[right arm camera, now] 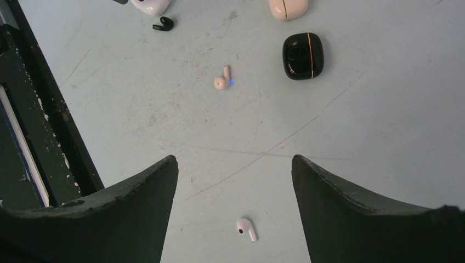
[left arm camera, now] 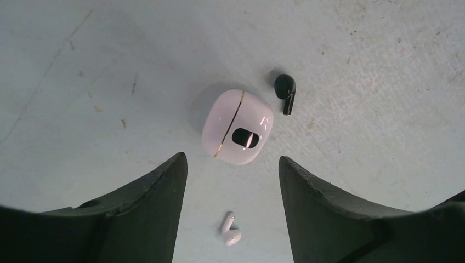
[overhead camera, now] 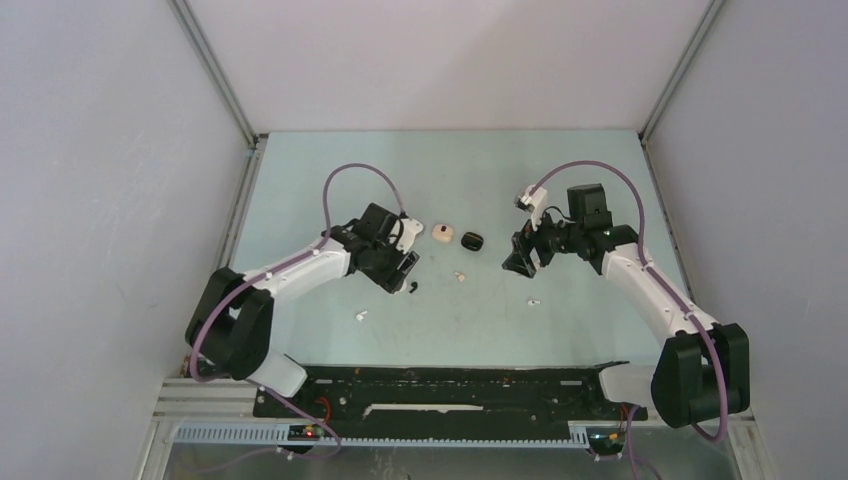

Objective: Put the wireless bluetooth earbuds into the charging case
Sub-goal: Pick up the charging case at the center of the board.

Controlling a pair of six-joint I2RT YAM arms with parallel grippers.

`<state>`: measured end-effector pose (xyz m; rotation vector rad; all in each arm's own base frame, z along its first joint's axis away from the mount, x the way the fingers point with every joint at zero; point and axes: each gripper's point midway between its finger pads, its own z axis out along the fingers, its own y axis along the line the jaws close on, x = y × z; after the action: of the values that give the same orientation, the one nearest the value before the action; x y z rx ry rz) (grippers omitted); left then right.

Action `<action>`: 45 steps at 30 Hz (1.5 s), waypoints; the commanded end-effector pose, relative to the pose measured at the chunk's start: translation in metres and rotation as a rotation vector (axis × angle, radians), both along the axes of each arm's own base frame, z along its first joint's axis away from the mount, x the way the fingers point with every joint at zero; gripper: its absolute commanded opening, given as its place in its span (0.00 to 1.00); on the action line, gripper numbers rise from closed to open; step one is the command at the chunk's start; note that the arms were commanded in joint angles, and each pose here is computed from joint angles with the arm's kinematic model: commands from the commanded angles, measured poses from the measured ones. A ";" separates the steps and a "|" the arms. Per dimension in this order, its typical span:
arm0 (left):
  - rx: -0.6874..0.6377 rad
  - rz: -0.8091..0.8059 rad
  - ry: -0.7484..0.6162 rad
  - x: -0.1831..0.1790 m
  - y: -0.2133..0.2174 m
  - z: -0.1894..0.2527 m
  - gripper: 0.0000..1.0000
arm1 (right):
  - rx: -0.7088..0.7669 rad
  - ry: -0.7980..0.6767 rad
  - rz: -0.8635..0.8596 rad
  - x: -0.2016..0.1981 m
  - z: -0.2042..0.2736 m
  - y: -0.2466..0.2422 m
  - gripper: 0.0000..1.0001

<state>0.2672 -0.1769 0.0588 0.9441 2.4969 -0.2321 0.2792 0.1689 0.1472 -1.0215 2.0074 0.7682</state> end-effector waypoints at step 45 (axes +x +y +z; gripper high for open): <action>-0.005 -0.194 -0.254 -0.009 -0.053 0.040 0.29 | 0.108 0.085 -0.004 -0.007 0.017 0.016 0.75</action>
<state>0.2641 -0.2039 0.0352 1.1038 2.4487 -0.1246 0.2654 0.1753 0.1440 -1.0012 2.0540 0.8627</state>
